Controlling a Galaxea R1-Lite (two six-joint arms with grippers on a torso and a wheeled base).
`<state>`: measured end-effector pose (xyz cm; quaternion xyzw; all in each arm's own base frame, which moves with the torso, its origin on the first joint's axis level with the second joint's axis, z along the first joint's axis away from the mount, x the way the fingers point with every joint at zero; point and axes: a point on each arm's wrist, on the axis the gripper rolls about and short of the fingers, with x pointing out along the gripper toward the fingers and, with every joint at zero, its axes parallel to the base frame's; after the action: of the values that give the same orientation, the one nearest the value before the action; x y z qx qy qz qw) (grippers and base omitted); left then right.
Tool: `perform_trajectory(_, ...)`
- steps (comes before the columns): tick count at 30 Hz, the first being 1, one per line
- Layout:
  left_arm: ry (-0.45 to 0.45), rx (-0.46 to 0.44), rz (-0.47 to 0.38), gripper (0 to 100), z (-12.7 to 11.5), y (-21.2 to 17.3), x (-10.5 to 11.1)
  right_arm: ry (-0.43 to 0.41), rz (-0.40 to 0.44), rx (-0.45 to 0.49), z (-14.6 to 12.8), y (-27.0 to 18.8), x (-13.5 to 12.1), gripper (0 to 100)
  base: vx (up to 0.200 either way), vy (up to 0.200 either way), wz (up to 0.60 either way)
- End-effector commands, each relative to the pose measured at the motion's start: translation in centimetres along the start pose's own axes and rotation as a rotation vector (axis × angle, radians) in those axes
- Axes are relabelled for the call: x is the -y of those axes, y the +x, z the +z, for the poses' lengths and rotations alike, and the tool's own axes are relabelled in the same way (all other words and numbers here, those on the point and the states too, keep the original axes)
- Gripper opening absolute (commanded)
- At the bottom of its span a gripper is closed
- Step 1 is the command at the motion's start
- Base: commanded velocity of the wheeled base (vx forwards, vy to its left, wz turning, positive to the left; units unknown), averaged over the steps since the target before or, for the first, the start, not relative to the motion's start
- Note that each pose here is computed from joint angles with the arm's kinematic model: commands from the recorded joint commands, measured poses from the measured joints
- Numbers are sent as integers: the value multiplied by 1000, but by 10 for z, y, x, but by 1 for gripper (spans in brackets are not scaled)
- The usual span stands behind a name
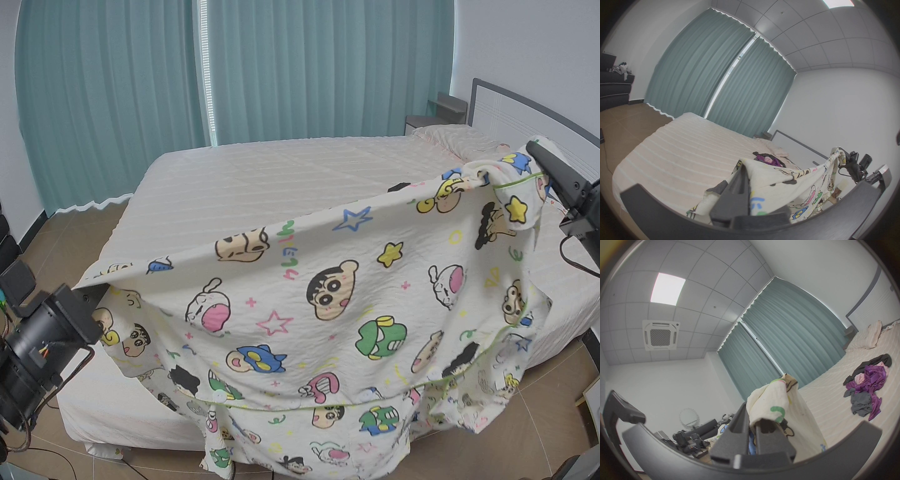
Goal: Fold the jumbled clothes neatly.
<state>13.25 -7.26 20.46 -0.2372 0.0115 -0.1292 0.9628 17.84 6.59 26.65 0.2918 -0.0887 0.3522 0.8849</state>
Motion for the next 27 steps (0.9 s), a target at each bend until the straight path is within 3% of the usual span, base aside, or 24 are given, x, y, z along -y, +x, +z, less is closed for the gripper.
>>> perform_trajectory(1,15,-31,94,0,-3,39,-5,-9,-83,-61,-17,27,32,0,0,0,0)
perform_trajectory(9,37,-102,167,0,-23,86,-11,-50,-184,-12,-26,69,63,0,200,0,0)
perform_trajectory(20,33,-61,234,0,-29,143,-30,-56,-223,-13,-46,101,94,0,200,0,0)
perform_trajectory(27,33,-19,302,0,-35,191,-57,-44,-272,-54,-74,127,135,0,200,0,0)
